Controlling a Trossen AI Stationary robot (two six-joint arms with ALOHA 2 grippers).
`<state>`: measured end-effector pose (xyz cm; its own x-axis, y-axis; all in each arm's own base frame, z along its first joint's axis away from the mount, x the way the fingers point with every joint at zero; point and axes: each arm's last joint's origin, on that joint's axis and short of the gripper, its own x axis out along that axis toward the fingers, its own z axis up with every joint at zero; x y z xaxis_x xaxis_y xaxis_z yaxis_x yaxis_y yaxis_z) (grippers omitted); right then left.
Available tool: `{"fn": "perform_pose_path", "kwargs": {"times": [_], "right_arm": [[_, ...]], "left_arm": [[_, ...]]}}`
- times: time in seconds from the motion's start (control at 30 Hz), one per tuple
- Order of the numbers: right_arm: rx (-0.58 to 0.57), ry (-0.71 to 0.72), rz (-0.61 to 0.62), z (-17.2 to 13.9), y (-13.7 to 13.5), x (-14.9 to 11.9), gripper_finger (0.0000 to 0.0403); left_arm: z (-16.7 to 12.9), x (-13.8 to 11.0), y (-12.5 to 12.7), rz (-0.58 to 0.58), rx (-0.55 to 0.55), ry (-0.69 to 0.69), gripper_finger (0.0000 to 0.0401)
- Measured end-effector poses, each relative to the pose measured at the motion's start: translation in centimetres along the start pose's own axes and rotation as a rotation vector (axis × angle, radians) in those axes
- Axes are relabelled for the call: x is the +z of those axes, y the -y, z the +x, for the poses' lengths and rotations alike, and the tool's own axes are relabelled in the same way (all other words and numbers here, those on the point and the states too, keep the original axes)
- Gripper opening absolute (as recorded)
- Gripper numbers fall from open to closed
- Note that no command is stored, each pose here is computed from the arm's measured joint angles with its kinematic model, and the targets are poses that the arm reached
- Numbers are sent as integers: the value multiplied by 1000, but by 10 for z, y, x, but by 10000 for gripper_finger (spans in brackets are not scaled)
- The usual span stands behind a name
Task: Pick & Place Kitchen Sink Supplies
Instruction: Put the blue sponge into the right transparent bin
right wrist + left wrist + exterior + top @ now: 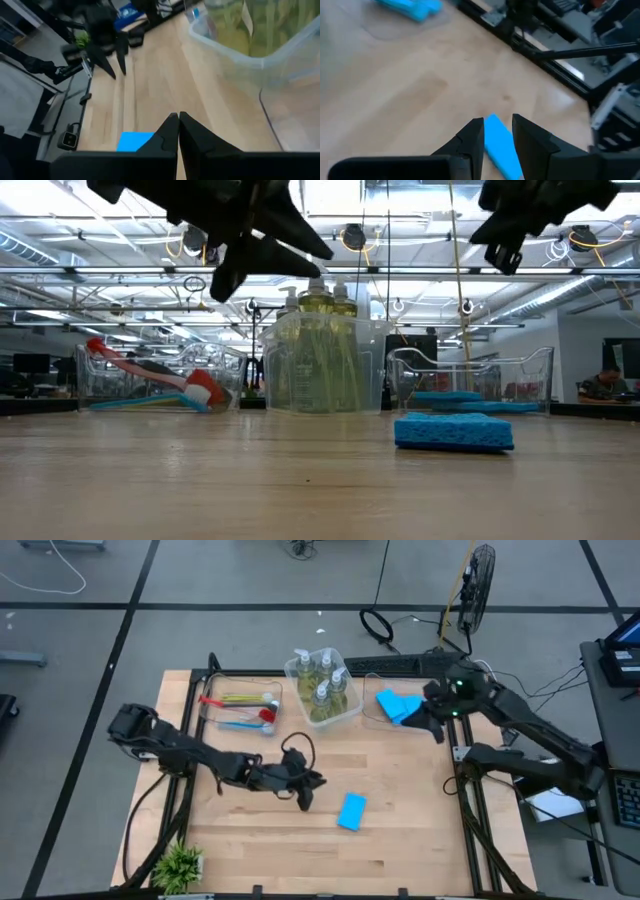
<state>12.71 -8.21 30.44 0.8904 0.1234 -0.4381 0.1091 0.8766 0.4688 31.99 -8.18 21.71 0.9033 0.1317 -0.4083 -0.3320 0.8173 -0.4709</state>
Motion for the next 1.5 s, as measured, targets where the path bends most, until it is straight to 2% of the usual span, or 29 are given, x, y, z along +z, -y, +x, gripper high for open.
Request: {"fn": "perform_pose_path", "kwargs": {"times": [0.2,0.33,0.53,0.67,0.87,0.93,1.5], "right_arm": [[11,72,-64,-22,-19,-7,1],[13,88,-78,-31,-27,-15,13],[15,101,-76,-41,-35,-23,49],[13,105,-81,-43,-37,-25,72],[11,107,-96,-44,-37,-25,97],[11,105,-96,-44,-37,-26,104],[9,99,-118,-44,-37,-26,141]], "left_arm": [[17,-17,12,-123,-47,-15,102],[35,-19,26,-122,-22,-39,101],[63,-14,43,-79,119,-204,101],[79,-9,47,-127,179,-315,102],[104,-12,43,-211,127,-444,102],[107,-15,38,-243,148,-474,102],[112,-11,33,-328,177,-424,102]]}}
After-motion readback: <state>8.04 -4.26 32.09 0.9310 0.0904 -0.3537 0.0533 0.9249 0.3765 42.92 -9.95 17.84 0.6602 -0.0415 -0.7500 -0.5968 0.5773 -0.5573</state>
